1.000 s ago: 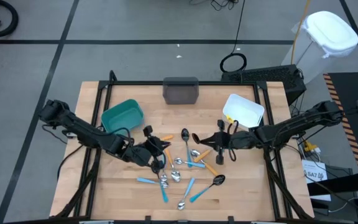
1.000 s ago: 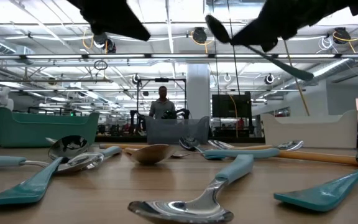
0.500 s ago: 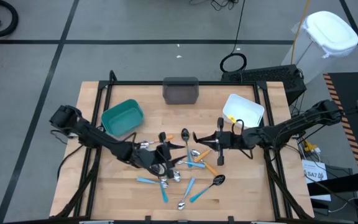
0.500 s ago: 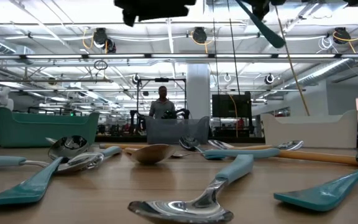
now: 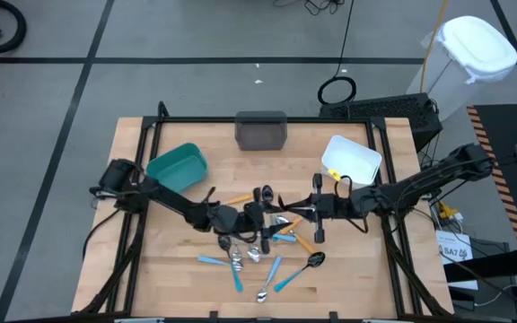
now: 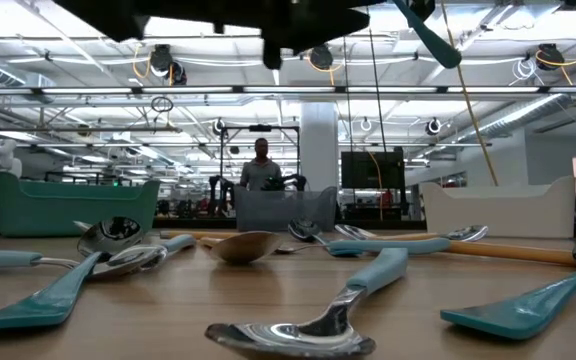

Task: Sort silverware by color (type)
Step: Put the blue spoon into the white bin

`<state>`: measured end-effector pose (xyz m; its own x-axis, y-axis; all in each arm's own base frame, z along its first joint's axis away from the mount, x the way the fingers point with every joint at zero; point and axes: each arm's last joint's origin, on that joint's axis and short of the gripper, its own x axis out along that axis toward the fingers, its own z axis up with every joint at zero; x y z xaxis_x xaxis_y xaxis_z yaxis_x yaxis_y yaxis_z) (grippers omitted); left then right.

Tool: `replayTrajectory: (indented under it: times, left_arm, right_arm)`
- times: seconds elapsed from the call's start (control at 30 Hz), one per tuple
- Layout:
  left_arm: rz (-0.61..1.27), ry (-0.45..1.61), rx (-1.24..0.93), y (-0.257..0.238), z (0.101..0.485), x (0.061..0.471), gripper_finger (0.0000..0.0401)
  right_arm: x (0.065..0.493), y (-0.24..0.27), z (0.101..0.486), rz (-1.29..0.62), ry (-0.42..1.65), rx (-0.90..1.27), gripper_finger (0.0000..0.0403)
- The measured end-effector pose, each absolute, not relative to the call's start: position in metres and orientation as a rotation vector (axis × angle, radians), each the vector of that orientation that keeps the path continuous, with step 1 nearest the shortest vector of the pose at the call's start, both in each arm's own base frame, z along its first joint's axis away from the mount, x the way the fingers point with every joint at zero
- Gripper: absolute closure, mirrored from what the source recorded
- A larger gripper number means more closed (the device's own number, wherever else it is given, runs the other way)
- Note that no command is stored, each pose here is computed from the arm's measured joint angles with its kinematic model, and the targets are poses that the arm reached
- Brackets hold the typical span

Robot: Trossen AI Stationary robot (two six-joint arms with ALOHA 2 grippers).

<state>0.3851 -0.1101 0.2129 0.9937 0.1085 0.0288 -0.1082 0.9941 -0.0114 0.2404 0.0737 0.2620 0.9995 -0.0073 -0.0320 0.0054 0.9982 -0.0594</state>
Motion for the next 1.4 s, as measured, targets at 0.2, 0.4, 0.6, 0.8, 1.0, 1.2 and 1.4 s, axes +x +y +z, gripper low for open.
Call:
replayTrajectory:
  times: [0.2, 0.4, 0.6, 0.8, 1.0, 1.2, 1.4]
  left_arm:
    - [0.123, -0.011, -0.01, -0.117, 0.205, 0.415, 0.0219]
    - [0.142, -0.009, -0.007, -0.122, 0.208, 0.434, 0.0219]
    - [0.17, -0.001, 0.001, -0.122, 0.21, 0.434, 0.0219]
    - [0.177, 0.012, 0.01, -0.122, 0.209, 0.434, 0.0219]
    - [0.178, 0.004, -0.001, -0.121, 0.209, 0.434, 0.0223]
    - [0.179, -0.003, 0.017, -0.121, 0.21, 0.434, 0.0281]
    - [0.172, -0.003, 0.029, -0.122, 0.21, 0.434, 0.0368]
  right_arm:
    - [0.242, 0.074, 0.26, -0.007, 0.038, -0.058, 0.0398]
    - [0.241, 0.076, 0.26, 0.001, 0.038, -0.058, 0.0402]
    - [0.241, 0.076, 0.259, 0.002, 0.046, -0.053, 0.0402]
    - [0.241, 0.076, 0.259, 0.002, 0.046, -0.048, 0.0401]
    - [0.241, 0.076, 0.259, 0.002, 0.046, -0.047, 0.0401]
    - [0.241, 0.076, 0.259, 0.001, 0.046, -0.047, 0.0402]
    - [0.241, 0.076, 0.259, 0.003, 0.046, -0.048, 0.0402]
